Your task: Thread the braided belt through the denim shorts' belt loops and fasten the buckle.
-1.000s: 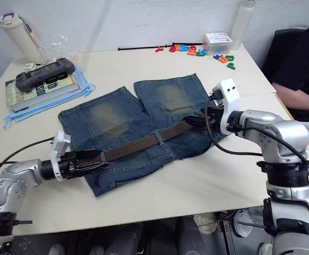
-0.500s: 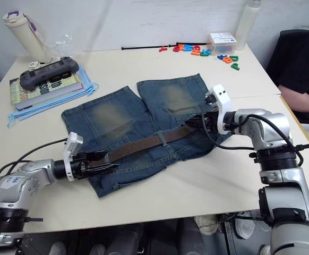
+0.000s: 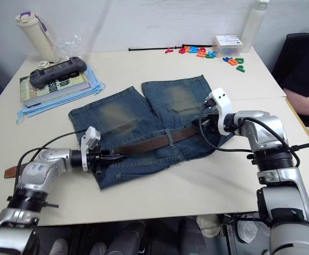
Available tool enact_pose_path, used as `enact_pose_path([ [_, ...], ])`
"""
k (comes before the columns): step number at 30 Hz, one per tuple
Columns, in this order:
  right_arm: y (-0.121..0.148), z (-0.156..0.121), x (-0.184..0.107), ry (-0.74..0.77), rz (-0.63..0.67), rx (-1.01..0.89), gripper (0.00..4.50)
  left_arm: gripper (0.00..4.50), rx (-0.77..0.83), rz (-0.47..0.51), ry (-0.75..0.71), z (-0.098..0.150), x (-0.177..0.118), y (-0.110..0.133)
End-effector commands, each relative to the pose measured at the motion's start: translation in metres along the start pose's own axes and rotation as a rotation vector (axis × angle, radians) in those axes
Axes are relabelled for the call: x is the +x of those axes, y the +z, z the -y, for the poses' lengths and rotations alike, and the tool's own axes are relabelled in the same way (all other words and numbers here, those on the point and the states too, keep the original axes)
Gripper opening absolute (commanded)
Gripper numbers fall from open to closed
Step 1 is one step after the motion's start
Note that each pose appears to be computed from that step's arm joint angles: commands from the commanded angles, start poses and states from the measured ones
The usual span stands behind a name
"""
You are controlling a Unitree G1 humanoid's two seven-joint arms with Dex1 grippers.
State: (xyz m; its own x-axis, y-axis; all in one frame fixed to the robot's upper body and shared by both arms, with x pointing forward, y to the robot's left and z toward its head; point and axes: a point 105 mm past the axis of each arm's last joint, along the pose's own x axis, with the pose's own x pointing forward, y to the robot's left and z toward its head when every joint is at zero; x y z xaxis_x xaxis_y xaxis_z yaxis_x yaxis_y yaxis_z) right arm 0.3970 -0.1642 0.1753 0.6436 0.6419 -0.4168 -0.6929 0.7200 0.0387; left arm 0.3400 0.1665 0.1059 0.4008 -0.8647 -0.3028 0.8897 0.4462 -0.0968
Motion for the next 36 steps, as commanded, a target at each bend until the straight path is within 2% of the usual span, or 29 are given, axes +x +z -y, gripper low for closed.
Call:
enact_pose_path([
  [1,0.021,0.015,-0.006,-0.081,0.086,-0.022,0.00,0.70,0.104,-0.098,0.146,-0.038,-0.004,-0.007],
  [4,0.039,0.025,-0.011,-0.139,0.177,-0.017,0.00,0.70,0.311,-0.141,0.271,-0.066,-0.004,0.013],
  [9,0.053,0.025,-0.021,-0.169,0.259,-0.017,0.00,0.70,0.462,-0.073,0.387,-0.084,-0.006,0.049],
  [14,0.051,0.013,-0.035,-0.174,0.290,-0.014,0.00,0.70,0.638,0.003,0.350,-0.072,-0.012,0.061],
  [19,0.040,0.000,-0.042,-0.175,0.285,0.002,0.00,0.70,0.619,0.061,0.259,-0.050,-0.017,0.042],
  [22,0.038,0.002,-0.043,-0.169,0.261,0.029,1.00,0.67,0.600,0.068,0.264,-0.047,-0.017,0.038],
  [28,0.031,0.017,-0.026,-0.186,0.132,-0.045,3.75,0.67,0.583,0.066,0.266,-0.046,-0.014,0.038],
  [36,0.022,0.037,-0.001,-0.169,0.007,-0.034,3.75,0.67,0.566,0.063,0.246,-0.043,-0.009,0.034],
])
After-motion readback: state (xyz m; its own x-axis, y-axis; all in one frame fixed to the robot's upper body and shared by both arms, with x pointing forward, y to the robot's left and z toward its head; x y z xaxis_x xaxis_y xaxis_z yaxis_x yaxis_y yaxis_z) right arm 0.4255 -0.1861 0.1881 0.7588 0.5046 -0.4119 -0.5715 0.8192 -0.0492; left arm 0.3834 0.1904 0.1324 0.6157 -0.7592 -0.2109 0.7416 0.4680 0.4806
